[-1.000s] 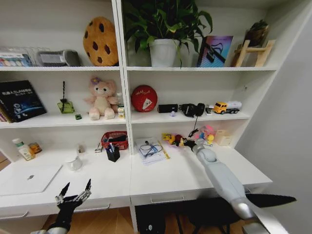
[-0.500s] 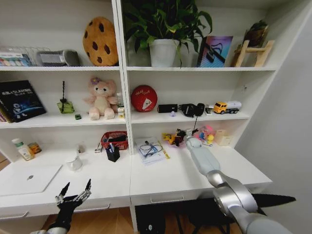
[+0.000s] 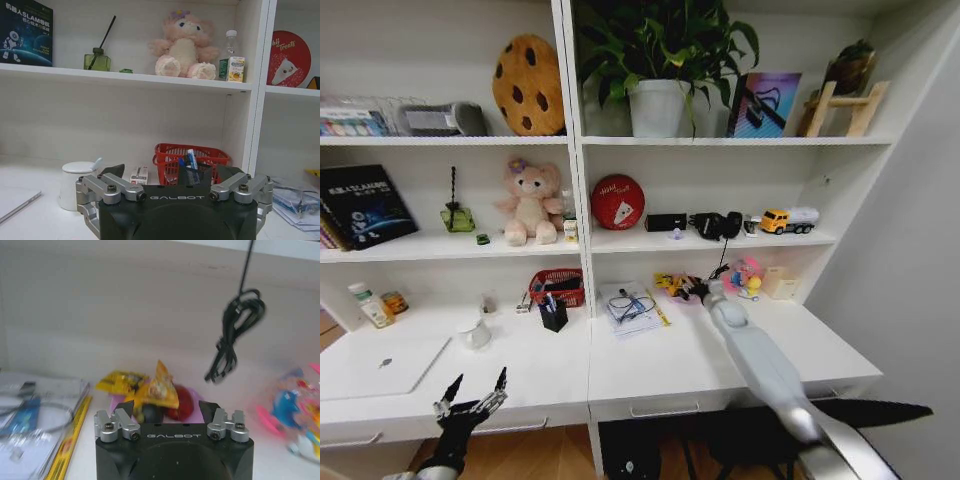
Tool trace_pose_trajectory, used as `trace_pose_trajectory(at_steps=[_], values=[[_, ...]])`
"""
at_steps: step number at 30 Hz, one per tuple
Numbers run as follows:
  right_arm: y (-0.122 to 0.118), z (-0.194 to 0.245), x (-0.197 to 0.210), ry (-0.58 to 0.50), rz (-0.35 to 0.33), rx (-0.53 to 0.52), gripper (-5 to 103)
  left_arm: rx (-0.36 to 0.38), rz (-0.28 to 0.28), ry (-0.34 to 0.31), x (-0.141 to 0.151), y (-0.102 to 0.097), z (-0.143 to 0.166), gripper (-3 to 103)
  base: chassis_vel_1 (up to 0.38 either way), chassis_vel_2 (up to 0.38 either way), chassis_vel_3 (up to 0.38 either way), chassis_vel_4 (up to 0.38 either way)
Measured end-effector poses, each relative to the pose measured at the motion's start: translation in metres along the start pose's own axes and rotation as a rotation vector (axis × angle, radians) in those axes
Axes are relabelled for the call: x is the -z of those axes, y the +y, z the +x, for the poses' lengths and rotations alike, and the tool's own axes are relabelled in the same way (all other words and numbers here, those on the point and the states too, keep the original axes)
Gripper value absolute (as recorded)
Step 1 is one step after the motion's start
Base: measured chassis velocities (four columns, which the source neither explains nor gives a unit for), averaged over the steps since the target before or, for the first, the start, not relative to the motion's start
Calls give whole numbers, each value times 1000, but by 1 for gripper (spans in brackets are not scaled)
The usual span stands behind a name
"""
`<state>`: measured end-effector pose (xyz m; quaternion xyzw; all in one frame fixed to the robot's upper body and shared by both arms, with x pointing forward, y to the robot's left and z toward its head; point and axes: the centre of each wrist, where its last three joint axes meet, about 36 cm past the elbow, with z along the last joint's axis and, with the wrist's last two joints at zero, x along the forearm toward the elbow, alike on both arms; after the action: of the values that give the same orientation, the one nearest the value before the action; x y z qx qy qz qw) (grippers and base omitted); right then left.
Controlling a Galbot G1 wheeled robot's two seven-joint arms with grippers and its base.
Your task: Organize the objects on the table.
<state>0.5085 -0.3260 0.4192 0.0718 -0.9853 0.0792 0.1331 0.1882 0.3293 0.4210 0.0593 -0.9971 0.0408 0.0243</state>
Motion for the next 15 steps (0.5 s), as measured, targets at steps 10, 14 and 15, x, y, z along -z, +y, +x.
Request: trace_pose_trajectory(at_steps=[10, 14, 15], values=[[50, 149, 27, -130, 104, 82, 99, 0, 0, 0, 0, 0, 0, 100, 0, 0, 0, 0], [88, 189, 44, -161, 119, 75, 100, 0, 0, 0, 0, 0, 0, 100, 0, 0, 0, 0], [97, 198, 45, -157, 120, 75, 100, 0, 0, 0, 0, 0, 0, 100, 69, 56, -44, -78]])
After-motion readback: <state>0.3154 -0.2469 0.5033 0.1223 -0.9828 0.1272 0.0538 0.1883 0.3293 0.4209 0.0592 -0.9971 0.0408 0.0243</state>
